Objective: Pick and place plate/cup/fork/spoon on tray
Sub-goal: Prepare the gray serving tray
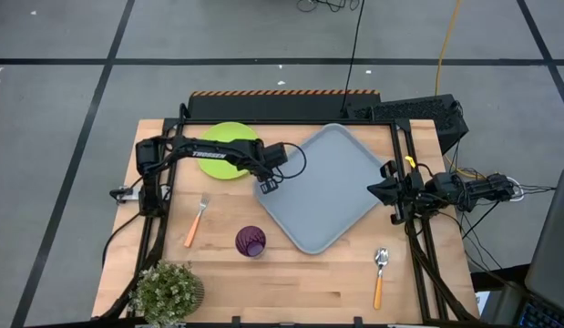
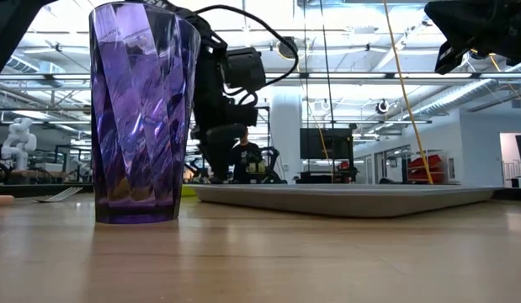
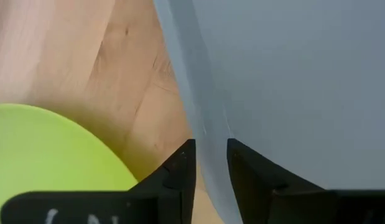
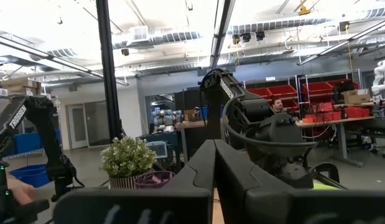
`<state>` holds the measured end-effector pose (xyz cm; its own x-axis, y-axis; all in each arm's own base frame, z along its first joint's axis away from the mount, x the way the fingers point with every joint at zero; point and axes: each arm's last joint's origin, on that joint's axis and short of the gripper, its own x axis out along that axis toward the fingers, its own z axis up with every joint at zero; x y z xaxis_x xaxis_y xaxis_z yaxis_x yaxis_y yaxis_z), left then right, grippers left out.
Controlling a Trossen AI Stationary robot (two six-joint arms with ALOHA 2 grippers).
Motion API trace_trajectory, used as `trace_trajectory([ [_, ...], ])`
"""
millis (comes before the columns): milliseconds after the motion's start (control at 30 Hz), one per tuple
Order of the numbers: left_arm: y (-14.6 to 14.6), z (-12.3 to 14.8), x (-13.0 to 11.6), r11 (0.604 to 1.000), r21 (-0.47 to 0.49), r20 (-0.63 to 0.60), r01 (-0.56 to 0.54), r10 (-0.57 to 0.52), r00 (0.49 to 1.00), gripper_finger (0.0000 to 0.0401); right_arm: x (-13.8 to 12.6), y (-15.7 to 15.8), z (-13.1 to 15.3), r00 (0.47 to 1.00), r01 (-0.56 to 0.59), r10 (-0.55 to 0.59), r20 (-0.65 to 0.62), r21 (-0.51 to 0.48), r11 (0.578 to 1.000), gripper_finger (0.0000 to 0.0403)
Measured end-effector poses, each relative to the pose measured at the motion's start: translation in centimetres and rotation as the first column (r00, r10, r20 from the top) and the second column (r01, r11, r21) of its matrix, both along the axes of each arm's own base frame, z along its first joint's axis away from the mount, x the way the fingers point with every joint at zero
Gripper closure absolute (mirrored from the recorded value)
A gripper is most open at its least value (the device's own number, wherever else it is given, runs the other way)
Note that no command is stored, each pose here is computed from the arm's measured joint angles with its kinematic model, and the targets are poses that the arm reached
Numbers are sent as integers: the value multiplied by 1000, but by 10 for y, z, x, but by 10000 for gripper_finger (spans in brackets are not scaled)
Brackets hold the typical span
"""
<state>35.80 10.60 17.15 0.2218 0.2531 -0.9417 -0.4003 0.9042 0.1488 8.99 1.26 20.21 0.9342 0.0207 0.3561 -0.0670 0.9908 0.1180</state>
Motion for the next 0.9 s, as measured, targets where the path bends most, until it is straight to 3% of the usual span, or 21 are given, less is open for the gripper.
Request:
trace_trajectory([
  [367,24,-2,-15,991,-58,-40,-122,120,992,249,0,0,0,1000,0,0,-1,0,1000,403],
  [633,26,-2,-12,983,-164,32,-87,94,995,212,0,0,0,1000,0,0,-2,-1,1000,403],
  [900,29,-12,-11,976,-211,15,-58,63,998,205,0,0,-1,1000,5,-5,-9,-3,1000,403],
])
